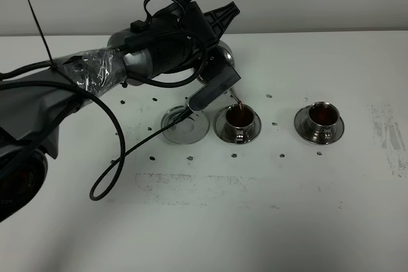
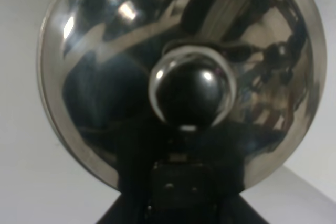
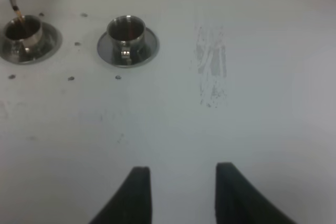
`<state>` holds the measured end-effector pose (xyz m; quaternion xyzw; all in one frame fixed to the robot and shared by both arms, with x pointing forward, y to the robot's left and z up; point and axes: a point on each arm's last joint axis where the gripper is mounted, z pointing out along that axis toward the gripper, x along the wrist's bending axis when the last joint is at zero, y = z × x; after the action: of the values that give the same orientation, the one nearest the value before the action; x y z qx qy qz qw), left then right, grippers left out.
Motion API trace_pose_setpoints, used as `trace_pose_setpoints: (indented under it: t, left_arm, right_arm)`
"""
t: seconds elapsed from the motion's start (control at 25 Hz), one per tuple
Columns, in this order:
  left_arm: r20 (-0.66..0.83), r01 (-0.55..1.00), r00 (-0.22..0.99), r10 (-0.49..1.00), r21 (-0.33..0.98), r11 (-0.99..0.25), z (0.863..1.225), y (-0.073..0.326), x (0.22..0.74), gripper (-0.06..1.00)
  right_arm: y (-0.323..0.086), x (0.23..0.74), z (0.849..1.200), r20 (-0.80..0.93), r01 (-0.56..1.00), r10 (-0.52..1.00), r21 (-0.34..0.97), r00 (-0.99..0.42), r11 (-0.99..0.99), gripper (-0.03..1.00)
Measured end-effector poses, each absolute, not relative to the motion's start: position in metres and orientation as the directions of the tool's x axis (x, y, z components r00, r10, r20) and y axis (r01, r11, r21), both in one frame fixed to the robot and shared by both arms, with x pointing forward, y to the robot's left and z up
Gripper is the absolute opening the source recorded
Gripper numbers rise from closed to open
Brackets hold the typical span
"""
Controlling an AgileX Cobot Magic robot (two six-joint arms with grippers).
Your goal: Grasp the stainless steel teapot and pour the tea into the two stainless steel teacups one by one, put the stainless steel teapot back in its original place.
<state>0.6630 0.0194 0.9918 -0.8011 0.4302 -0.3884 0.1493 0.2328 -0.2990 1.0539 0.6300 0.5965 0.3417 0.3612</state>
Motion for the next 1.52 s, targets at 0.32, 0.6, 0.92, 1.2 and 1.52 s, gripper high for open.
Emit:
trace_pose_setpoints:
  t: [0.32,0.6,0.92,1.2,1.52]
  left_arm:
    - [0.530,-0.551,0.413,-0.741,-0.502,-0.666,0.989,0.040,0.675,0.20]
    - [0.599,-0.510,0.496,-0.628,-0.384,-0.769,0.993,0.048,0.677,0.20]
    - [0.678,-0.445,0.609,-0.412,-0.138,-0.885,1.043,0.052,0.656,0.20]
    - [0.667,-0.394,0.702,-0.252,0.068,-0.917,1.077,0.053,0.607,0.20]
    - [0.524,-0.248,0.848,-0.083,0.252,-0.935,1.059,0.057,0.553,0.20]
  right_arm:
    - [-0.299,0.233,1.054,0.000,0.505,0.998,0.863,0.055,-0.027,0.31]
    - [-0.299,0.233,1.054,0.000,0.505,0.998,0.863,0.055,-0.027,0.31]
    - [-0.299,0.233,1.054,0.000,0.505,0.998,0.863,0.055,-0.027,0.31]
    - [-0.299,0.233,1.054,0.000,0.505,0.998,0.863,0.055,-0.027,0.31]
    - [-0.299,0.233,1.054,0.000,0.505,0.998,0.863,0.055,-0.027,0.31]
